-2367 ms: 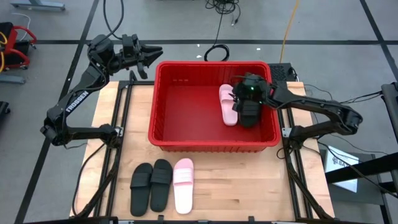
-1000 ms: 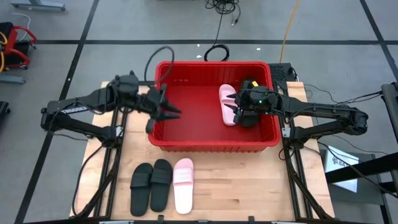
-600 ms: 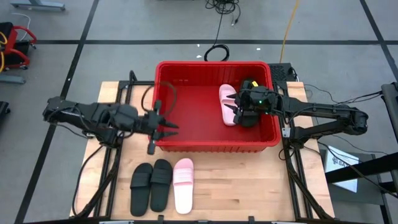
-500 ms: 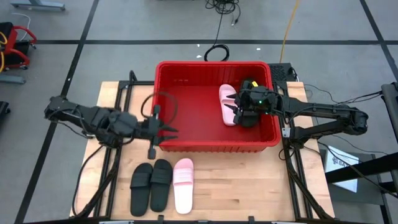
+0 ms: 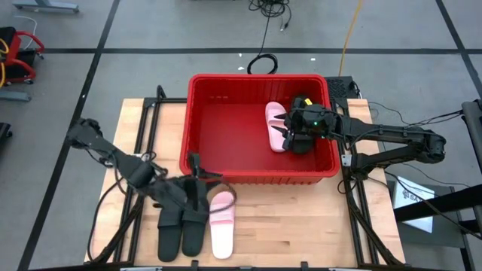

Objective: Pick and place slides into bin
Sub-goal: Put the pink slide into the red organizer bin

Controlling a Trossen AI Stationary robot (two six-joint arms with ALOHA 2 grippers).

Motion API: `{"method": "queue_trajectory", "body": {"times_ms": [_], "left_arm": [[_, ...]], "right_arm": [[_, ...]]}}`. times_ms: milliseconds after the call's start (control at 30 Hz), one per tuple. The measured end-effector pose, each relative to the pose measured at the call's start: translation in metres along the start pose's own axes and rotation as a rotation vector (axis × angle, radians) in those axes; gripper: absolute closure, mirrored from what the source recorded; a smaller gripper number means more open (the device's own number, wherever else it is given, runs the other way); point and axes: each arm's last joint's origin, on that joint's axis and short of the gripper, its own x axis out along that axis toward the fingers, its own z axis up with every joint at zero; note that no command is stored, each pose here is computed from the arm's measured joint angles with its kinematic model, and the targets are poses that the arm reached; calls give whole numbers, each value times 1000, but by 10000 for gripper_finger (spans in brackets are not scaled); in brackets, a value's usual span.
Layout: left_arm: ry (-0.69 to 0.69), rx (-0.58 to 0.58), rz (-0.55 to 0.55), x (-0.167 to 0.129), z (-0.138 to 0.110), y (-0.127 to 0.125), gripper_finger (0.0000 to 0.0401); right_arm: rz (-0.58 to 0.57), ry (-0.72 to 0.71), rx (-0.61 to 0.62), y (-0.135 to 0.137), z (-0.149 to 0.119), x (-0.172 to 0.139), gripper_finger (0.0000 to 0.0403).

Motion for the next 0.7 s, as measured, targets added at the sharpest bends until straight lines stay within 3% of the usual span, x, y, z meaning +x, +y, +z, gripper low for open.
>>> {"method": "queue_trajectory", "body": {"times_ms": [167,300,567,700], "left_arm": [[32,73,0,7,-3,-21,315],[24,66,-20,4,-3,-31,303],[13,-22,-60,-5,-3,-49,201],[36,-37,-115,-1,-7,-69,171]], "right_arm": [[0,0,-16,0,0,0,248],[0,0,-16,0,0,0,248],[0,0,-16,0,0,0,248],[0,0,-12,0,0,0,248]]}}
